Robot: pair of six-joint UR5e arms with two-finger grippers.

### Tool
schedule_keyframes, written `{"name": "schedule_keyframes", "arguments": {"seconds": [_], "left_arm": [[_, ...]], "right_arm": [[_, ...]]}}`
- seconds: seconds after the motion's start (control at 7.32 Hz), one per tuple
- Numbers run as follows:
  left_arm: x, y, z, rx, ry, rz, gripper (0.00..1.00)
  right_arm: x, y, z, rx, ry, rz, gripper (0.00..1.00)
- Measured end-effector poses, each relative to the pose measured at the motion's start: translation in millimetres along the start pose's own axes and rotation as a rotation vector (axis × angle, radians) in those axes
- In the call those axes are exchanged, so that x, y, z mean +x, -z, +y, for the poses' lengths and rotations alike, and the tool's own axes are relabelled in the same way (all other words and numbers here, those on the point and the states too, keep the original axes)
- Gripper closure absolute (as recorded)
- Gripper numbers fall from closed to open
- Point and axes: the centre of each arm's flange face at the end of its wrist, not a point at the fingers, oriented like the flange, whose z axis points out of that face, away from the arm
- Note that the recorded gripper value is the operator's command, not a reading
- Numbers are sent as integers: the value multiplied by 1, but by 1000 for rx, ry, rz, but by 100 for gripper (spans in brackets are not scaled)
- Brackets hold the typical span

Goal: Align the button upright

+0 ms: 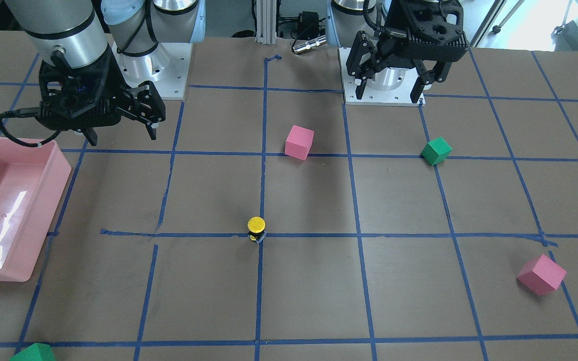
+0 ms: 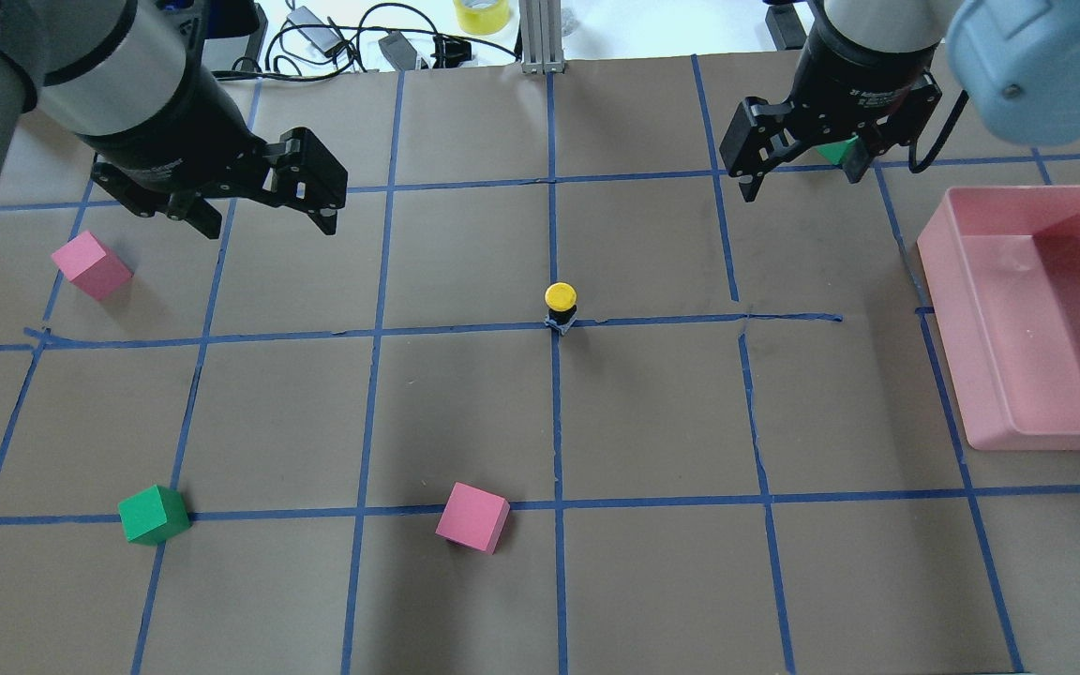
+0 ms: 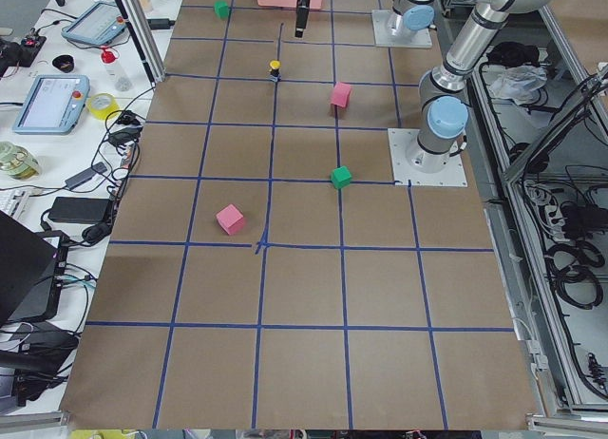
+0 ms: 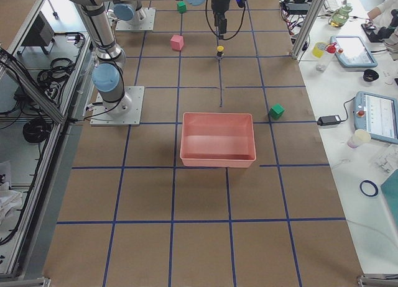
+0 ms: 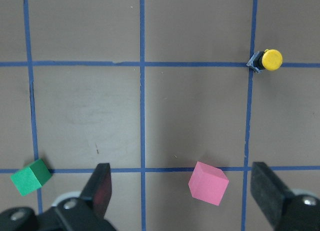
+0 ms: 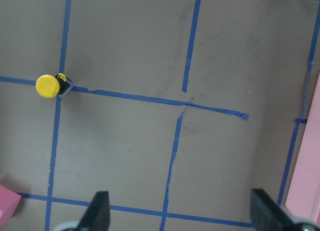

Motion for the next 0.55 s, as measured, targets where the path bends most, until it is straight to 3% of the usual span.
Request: {"name": "schedule_keyframes", "arguments": {"seconds": [0.55], "left_arm": [[-9,3,-4,26,-24,-15,0]], "right_arm": [[0,0,0,0,0,-1,0]]}}
